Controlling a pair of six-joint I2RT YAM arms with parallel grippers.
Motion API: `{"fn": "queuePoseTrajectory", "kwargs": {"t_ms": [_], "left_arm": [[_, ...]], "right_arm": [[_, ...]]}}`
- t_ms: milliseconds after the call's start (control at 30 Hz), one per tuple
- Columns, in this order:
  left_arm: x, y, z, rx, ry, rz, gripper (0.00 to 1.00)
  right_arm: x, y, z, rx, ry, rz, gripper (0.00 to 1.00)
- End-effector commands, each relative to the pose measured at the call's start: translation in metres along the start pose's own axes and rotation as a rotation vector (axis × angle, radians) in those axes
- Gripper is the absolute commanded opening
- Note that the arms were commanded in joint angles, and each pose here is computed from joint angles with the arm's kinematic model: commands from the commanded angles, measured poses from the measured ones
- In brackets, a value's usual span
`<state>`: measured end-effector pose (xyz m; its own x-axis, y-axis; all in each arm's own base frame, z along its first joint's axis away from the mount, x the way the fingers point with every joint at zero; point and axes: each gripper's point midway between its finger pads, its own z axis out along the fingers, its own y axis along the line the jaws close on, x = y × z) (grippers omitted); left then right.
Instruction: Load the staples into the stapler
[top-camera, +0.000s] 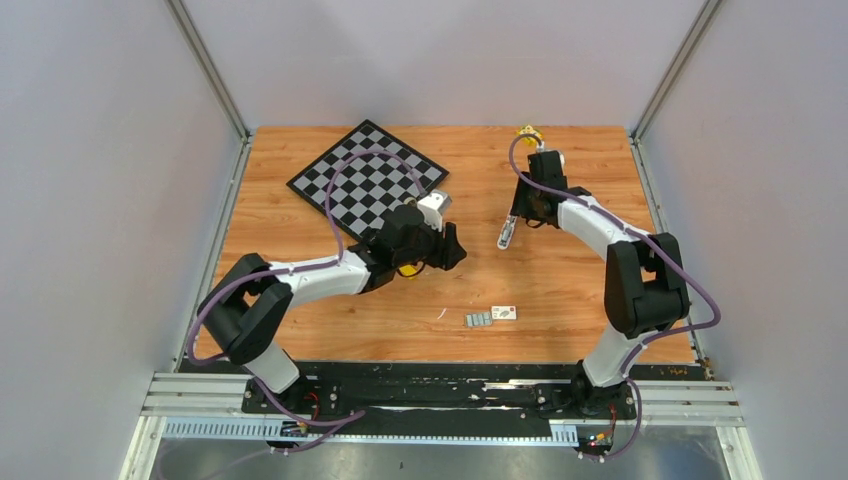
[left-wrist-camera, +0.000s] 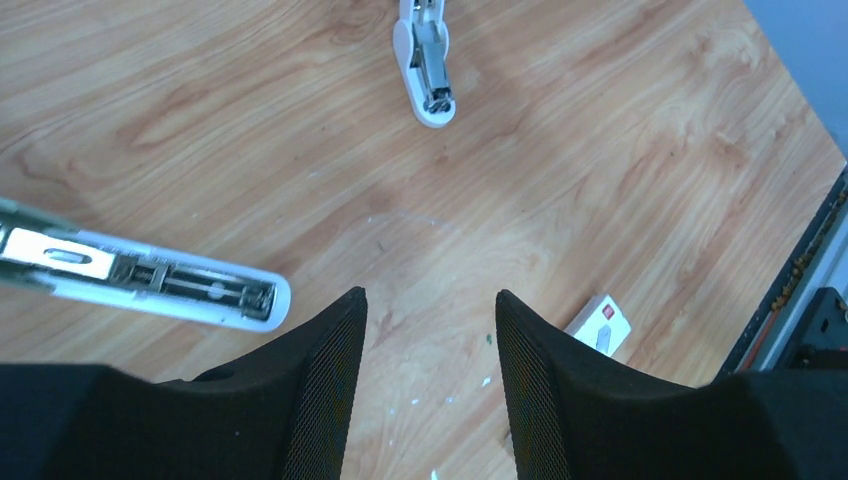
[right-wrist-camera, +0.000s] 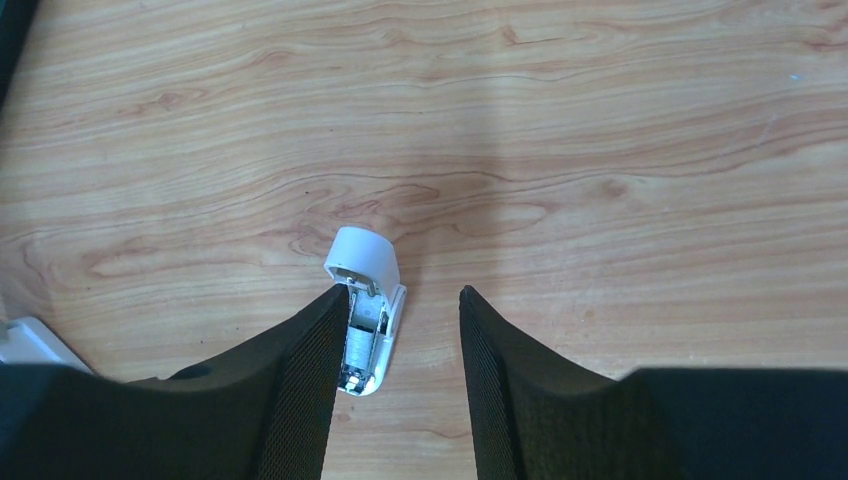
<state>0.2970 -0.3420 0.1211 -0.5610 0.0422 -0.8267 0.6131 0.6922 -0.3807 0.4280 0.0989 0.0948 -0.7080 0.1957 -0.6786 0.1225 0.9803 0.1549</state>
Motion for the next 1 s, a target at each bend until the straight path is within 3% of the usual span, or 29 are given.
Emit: {"fn": "queuePoseTrajectory", "kwargs": {"t_ms": [0, 367, 967], "left_arm": [[-0.029, -0.012, 0.021, 0.027, -0.097, 0.008, 0.53], [-0.018, -0.008, 0.027, 0.013, -0.065, 0.009, 0.52], [-0.015, -0.008, 0.026, 0.017, -0.056, 0.017, 0.52]], "right_arm": [[0.016, 0.000, 0.008, -0.070, 0.050, -0.025, 0.48], [0.042, 0.001, 0.020, -0.100, 0.103, -0.025, 0.48], [0.047, -0.005, 0.039, -0.072, 0.099, -0.051, 0.46]]}}
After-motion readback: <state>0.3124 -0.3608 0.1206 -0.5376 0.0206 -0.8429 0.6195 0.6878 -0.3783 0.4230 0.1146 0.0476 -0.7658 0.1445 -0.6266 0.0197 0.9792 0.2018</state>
